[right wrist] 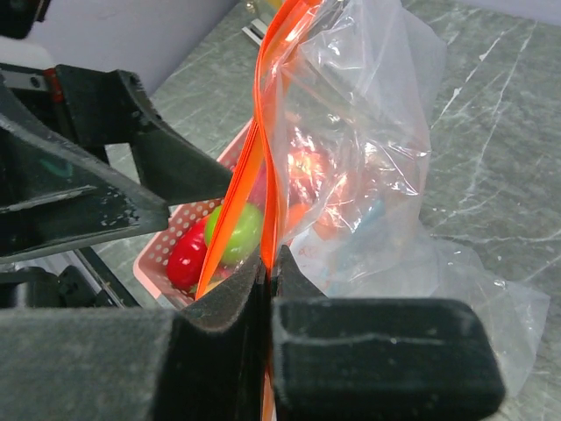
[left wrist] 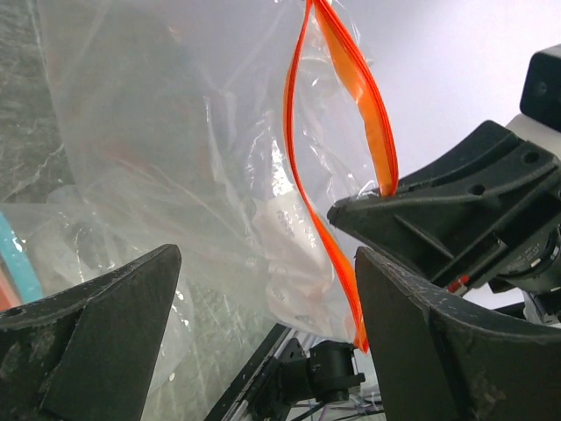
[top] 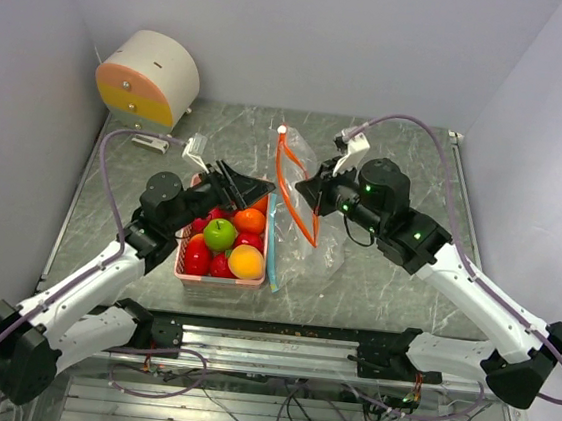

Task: Place the food in the zip-top bag and seal the zipper
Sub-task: Pick up the zipper food storage bag at the center of the board, then open the zipper of the food storage bag.

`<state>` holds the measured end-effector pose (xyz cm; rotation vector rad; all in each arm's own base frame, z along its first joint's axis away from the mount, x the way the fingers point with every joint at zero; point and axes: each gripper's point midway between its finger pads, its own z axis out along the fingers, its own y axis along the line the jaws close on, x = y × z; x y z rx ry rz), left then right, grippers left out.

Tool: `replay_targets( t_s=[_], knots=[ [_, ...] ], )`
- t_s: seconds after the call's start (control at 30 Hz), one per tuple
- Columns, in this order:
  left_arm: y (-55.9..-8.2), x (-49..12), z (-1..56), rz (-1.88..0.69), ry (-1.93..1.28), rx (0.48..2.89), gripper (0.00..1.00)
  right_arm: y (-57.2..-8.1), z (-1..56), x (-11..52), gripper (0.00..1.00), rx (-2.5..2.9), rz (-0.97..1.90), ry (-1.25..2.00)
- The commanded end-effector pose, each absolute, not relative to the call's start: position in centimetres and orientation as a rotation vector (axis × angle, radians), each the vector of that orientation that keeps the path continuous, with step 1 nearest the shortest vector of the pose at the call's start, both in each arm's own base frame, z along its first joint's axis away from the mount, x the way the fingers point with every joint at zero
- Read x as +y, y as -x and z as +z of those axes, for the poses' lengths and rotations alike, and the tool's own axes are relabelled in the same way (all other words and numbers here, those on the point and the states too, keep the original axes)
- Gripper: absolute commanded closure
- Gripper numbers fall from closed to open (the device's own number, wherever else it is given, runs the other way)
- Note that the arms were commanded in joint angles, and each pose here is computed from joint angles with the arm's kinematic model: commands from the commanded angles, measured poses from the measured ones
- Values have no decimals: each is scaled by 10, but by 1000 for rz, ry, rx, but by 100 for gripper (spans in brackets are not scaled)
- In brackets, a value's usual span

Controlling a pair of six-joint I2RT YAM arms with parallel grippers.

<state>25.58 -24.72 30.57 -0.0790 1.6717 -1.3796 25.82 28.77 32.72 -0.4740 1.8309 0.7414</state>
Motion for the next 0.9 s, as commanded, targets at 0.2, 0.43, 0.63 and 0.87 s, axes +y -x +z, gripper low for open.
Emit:
replay_targets(
  t_s=[0.2, 0.43, 0.63, 0.87],
  knots=[
    [-261, -267, 325, -1481, 42, 1593, 5, -253, 321, 301, 100, 1809, 788, 526],
    [-268, -283, 316, -1419, 35, 1656, 9, -248, 317, 307, 100, 1809, 797, 561],
    [-274, -294, 308, -1407, 33, 1692, 25, -243, 318, 308, 100, 1800, 791, 567],
    [-279, -288, 294, -1333, 58, 1713, 47, -242, 320, 297, 100, 1802, 759, 538]
  ],
)
